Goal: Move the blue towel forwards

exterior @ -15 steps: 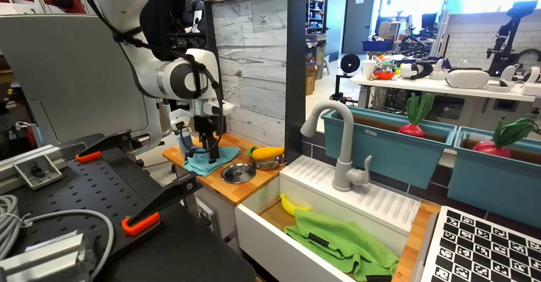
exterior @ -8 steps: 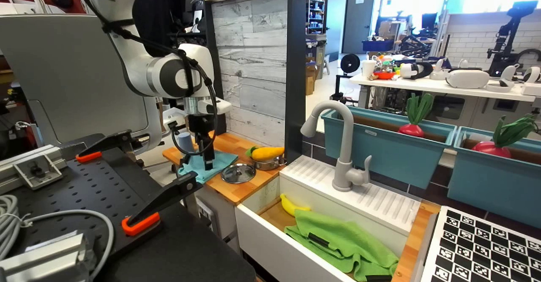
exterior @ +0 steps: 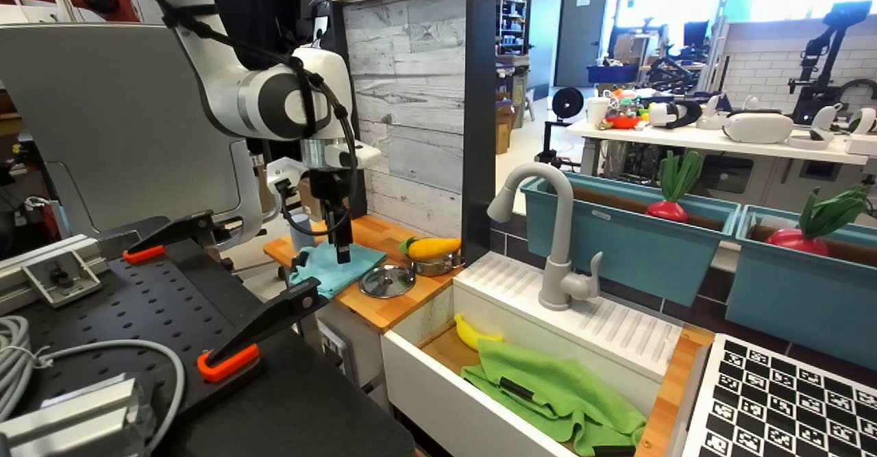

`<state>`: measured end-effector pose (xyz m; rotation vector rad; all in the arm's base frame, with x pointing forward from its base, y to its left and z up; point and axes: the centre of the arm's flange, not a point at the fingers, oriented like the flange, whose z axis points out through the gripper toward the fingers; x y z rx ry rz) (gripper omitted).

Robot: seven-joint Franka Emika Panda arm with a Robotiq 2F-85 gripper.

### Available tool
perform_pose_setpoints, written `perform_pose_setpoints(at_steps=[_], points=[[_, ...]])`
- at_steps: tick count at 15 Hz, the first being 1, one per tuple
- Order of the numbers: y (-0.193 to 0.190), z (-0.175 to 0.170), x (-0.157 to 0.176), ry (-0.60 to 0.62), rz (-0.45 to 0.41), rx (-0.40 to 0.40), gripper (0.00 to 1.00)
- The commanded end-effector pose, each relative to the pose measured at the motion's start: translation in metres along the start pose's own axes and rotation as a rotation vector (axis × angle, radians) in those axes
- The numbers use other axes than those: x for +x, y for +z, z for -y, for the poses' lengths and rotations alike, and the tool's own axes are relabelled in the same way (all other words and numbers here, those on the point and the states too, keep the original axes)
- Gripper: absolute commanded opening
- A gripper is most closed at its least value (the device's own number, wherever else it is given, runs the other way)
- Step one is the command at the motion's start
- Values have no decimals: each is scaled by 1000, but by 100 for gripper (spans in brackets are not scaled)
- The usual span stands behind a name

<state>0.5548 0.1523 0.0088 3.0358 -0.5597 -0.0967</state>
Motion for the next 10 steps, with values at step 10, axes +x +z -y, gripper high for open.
perform_pose_setpoints(at_steps=[10], points=[[-84,-24,-41,-99,-6,34,100]])
